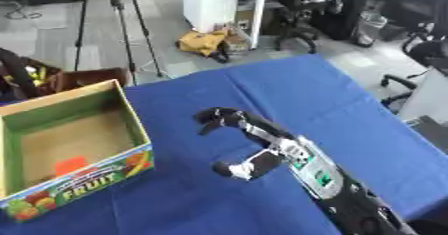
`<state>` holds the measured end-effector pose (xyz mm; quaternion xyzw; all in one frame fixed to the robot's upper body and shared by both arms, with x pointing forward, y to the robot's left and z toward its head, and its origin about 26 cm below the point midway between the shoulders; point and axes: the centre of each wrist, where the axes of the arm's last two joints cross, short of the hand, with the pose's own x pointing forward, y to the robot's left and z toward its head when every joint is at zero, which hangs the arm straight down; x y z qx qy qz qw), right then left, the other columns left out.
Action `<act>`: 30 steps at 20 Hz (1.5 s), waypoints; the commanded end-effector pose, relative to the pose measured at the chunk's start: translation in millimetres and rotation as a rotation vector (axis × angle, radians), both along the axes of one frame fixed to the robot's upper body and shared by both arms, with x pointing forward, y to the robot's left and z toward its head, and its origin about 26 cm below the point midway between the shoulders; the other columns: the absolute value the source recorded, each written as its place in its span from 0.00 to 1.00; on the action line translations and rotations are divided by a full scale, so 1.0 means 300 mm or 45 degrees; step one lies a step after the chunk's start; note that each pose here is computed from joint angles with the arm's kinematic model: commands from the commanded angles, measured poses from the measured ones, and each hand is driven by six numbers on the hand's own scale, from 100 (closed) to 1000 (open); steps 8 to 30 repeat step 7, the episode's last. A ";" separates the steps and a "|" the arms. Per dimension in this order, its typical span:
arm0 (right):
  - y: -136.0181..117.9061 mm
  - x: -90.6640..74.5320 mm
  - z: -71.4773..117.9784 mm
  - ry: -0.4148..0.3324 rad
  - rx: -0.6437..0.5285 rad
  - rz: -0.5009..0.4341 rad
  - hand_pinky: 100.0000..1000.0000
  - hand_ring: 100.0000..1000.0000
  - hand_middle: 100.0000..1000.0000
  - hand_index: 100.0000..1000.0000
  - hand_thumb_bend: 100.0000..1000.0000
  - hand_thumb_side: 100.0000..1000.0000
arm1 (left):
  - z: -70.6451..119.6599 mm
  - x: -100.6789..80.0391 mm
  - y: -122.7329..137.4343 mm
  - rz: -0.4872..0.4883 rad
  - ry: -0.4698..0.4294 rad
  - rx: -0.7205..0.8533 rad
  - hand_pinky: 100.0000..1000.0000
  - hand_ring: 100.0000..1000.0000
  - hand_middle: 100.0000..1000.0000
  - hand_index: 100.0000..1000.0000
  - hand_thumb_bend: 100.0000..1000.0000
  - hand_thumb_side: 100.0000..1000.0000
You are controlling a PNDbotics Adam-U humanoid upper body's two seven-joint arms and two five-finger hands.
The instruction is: Pick up objects on the table and place them in the box.
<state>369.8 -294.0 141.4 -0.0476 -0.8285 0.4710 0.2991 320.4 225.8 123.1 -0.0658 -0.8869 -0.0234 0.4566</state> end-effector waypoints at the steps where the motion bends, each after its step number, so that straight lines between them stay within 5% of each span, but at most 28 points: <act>1: 0.015 -0.020 0.052 0.019 0.019 0.044 0.97 0.86 0.88 0.76 0.35 0.54 | 0.021 -0.001 0.020 0.020 -0.027 0.023 0.41 0.91 0.59 0.63 0.49 0.78; 7: 0.017 -0.044 0.090 0.123 0.035 0.109 0.97 0.85 0.88 0.76 0.39 0.53 | 0.021 -0.001 0.020 0.017 -0.029 0.025 0.41 0.91 0.60 0.64 0.49 0.78; 30: 0.017 -0.044 0.090 0.123 0.035 0.109 0.97 0.85 0.88 0.76 0.39 0.53 | 0.021 -0.001 0.020 0.017 -0.029 0.025 0.41 0.91 0.60 0.64 0.49 0.78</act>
